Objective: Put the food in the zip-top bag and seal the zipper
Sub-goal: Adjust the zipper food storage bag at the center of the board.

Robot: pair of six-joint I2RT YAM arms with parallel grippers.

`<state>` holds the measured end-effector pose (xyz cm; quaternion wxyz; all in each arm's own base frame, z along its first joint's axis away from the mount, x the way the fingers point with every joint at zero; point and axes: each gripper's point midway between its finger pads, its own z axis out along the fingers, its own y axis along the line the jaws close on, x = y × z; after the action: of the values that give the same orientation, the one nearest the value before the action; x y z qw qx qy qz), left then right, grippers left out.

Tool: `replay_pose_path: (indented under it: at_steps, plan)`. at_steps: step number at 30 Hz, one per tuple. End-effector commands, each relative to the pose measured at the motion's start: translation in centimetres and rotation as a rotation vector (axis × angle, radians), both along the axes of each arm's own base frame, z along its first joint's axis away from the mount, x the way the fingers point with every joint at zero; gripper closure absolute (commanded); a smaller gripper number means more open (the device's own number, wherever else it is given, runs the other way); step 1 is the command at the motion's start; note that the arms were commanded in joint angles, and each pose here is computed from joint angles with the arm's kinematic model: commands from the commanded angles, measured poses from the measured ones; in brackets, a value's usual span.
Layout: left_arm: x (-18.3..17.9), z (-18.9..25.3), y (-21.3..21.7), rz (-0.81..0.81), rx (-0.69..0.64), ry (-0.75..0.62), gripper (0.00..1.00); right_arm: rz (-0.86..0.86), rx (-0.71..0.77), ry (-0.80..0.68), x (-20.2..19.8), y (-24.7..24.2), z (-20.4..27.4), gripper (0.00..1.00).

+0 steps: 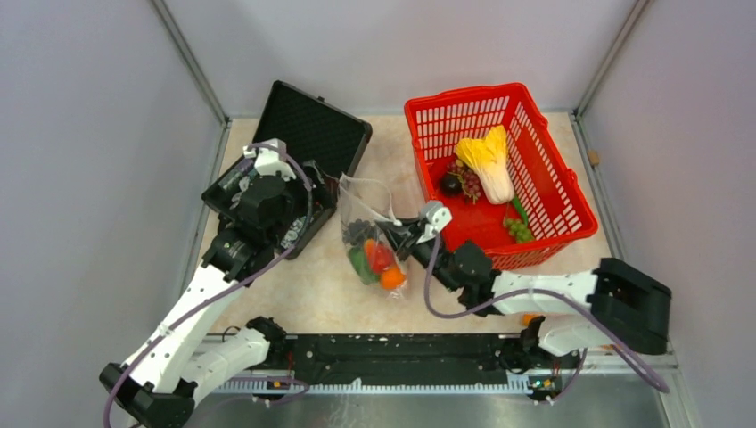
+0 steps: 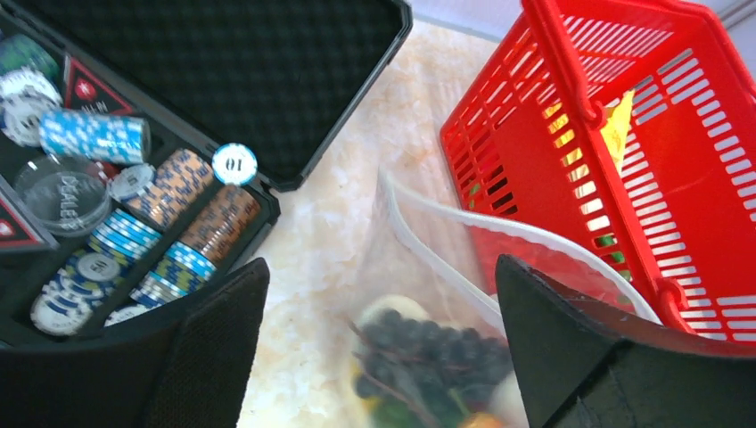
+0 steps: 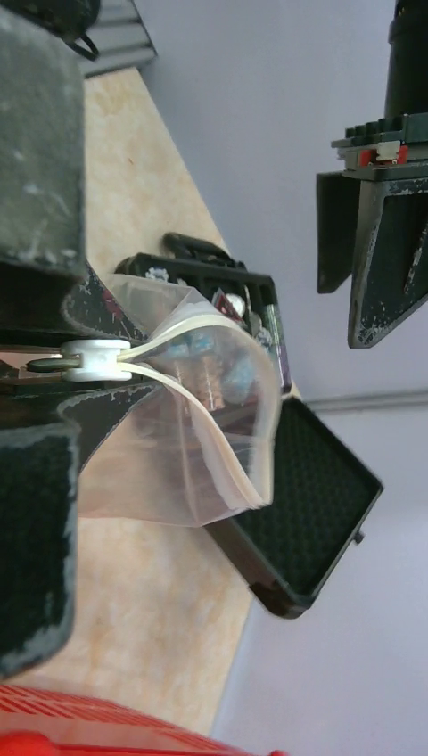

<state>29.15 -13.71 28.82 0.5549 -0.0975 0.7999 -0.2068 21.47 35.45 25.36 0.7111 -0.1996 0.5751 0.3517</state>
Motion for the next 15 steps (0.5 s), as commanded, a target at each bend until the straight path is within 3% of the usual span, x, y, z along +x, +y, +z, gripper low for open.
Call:
replay_pose_path:
  at_steps: [1,7,15]
  plan:
    - [-0.9,5.7,1.0,-0.045,0.055,-0.194,0.02,0.307,-0.131,0.013,-3.0,1.6,1.0,1.00]
    - [-1.9,7.3,0.8,-0.127,0.132,-0.255,0.01,0.548,-0.332,0.048,-4.9,1.8,0.4,1.00]
    - [-2.4,7.4,1.0,-0.139,0.150,-0.260,0.01,0.811,-0.500,-0.052,-7.6,3.2,5.1,1.00]
